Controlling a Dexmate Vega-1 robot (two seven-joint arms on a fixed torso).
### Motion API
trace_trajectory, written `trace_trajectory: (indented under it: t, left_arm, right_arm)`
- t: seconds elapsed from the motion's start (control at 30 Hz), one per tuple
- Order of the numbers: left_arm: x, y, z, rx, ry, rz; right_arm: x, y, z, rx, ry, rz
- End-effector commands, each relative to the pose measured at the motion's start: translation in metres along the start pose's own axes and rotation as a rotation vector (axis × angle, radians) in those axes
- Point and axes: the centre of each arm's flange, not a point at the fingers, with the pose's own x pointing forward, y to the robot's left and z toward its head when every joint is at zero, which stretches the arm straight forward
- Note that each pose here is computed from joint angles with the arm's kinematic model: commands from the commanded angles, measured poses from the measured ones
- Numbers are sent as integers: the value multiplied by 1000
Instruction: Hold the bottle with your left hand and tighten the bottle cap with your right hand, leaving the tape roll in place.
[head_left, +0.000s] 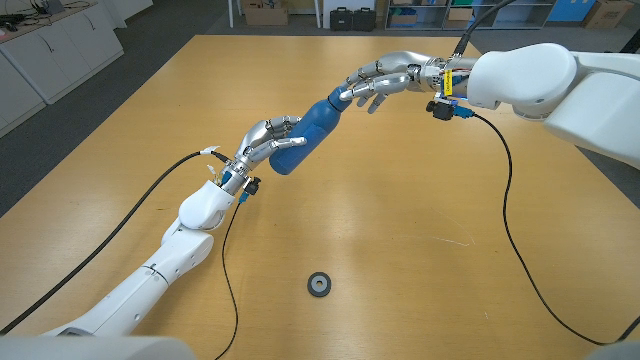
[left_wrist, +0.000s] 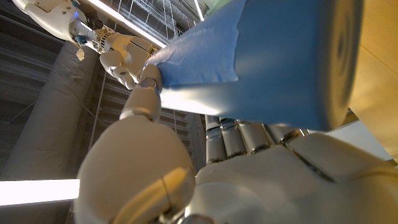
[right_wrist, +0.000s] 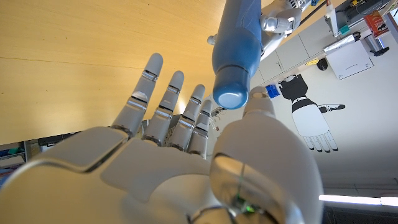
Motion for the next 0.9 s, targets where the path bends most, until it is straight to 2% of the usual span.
trace_trajectory:
  t: [0.03,0.37,0.67,0.9]
  left_arm:
    - [2,0,-2,1,5,-2]
    - [3,0,3,1,-22,0]
    - [3,-2,6,3,-20,-11]
    - [4,-4,8,21,-21,-7]
  right_arm:
    - [1,-1,2,-15,11,26]
    - [5,1,0,-15,29,10]
    - [3,3,-5,48,41,-64]
    - [1,9,-3,26,72,-87]
